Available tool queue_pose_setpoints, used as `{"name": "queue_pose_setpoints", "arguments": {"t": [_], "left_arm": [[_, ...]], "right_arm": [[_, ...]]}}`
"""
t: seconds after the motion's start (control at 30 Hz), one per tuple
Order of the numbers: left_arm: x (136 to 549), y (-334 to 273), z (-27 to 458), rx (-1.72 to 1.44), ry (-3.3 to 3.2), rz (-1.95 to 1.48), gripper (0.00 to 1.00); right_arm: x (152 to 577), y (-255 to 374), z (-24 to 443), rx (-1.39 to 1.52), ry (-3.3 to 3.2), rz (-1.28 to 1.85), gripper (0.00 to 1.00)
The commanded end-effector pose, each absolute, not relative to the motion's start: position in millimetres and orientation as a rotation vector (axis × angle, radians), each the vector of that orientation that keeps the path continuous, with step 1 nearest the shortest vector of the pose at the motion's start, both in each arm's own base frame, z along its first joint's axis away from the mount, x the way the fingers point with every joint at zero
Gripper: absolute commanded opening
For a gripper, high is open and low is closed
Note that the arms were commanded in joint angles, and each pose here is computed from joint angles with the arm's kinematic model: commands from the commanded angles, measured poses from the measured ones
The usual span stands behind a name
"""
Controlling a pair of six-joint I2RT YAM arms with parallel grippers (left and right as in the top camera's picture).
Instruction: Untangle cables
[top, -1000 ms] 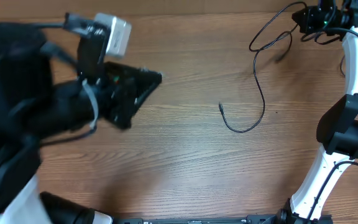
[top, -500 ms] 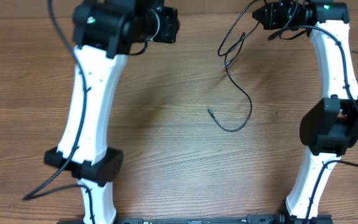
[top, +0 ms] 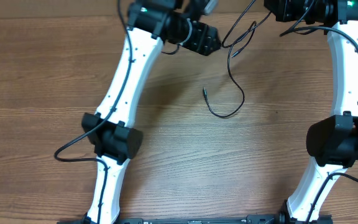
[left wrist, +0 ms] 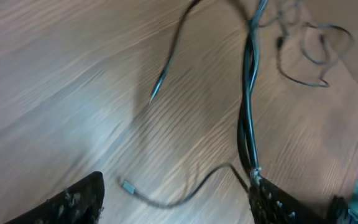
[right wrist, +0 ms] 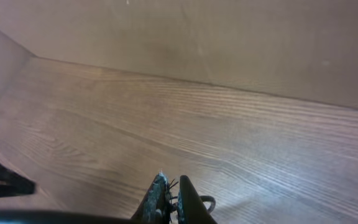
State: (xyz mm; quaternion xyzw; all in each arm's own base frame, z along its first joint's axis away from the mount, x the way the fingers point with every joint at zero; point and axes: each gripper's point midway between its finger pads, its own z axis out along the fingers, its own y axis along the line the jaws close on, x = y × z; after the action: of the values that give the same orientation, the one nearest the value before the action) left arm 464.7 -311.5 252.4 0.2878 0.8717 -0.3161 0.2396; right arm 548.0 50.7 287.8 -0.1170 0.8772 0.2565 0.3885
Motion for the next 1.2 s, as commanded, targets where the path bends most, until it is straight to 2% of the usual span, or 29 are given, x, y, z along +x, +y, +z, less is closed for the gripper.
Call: {"name": "queue_pose_setpoints", "arguments": {"t": [0.0,0.3,0.5,0.67,0.87,1.17], "left_arm": [[457,-335,264,0.943,2.251,-0.928,0.74],[455,-353,272,0.981,2.177,-0.934,0.74],[430,-360,294,1.029,2.136,-1.088,0.72],[428,-337,309,0.979,2.178,-0.99,0.72],[407,-317,324,0.959,2.235,-0.977,0.72],[406,-341,326,1.006,2.175,-0.927,0.72]], "right_arm": [[543,55,308,-0.311,2.195,0.646,0.04],[536,59,303,-0.315,2.23,0.66,0.04],[544,51,303,-0.298,2.221,0.586,0.04],[546,46,301,-0.283,2.231,0.546,0.04],[548,43,301,-0.275,2.23,0.524,0.04],[547,55,302,-0.284,2.231,0.543,0.04]]}}
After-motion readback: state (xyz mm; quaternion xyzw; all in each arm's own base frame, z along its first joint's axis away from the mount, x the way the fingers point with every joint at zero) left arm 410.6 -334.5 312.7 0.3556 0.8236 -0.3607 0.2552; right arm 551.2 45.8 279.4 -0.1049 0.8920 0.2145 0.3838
